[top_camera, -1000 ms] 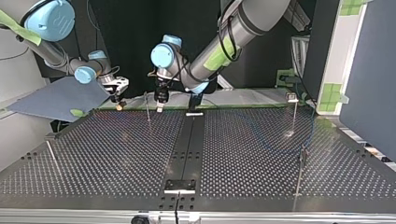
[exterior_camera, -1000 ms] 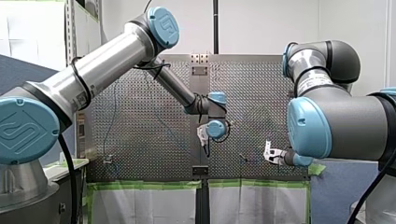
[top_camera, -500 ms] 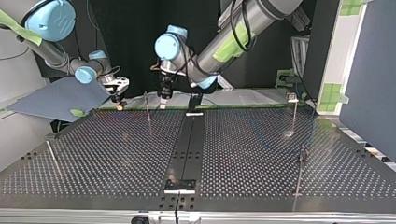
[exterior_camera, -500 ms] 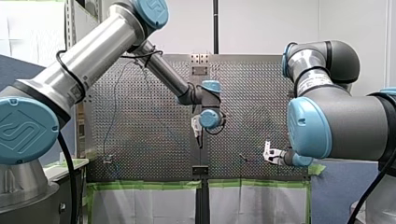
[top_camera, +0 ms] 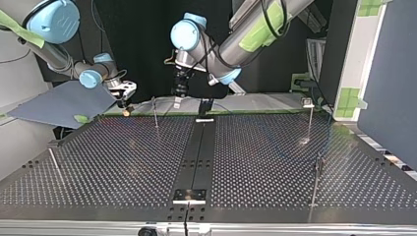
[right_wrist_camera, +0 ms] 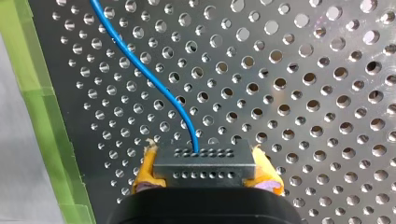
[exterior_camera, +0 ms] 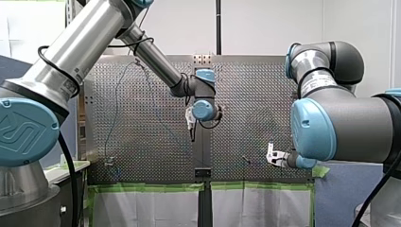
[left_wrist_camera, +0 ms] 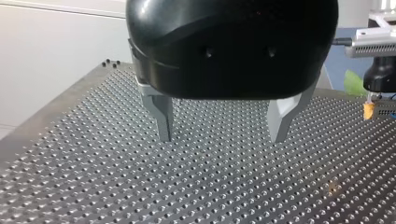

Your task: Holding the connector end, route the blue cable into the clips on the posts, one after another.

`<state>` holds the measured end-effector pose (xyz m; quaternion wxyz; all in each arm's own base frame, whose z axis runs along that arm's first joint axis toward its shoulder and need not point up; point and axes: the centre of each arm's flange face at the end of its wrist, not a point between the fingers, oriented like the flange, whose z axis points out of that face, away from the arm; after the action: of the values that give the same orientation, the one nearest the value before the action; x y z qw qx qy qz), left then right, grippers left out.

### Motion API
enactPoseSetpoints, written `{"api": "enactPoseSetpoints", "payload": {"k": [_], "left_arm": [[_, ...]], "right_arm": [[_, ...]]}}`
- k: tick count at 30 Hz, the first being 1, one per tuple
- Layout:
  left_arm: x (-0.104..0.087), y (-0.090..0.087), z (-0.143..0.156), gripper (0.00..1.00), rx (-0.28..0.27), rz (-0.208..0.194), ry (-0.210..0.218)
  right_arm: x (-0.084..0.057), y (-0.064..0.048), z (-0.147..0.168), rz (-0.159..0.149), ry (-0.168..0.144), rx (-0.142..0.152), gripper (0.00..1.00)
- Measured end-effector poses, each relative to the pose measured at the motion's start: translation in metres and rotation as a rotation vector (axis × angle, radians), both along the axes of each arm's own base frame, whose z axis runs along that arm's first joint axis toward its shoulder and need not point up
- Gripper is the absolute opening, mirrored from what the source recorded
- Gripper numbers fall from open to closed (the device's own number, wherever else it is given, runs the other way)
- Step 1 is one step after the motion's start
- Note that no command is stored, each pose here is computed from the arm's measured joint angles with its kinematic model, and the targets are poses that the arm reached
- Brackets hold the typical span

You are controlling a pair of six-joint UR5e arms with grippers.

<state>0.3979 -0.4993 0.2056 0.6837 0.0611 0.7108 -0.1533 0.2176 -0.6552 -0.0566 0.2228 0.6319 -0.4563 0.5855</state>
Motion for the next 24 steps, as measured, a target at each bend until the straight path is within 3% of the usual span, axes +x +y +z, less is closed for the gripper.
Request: {"api": "enactPoseSetpoints", "payload": {"k": [24], "left_arm": [[-0.065,0.061,0.041,1.00,0.001,0.000,0.000]], "right_arm": [[0.001,0.001,0.000,-0.001,0.004,0.004,0.00]]}}
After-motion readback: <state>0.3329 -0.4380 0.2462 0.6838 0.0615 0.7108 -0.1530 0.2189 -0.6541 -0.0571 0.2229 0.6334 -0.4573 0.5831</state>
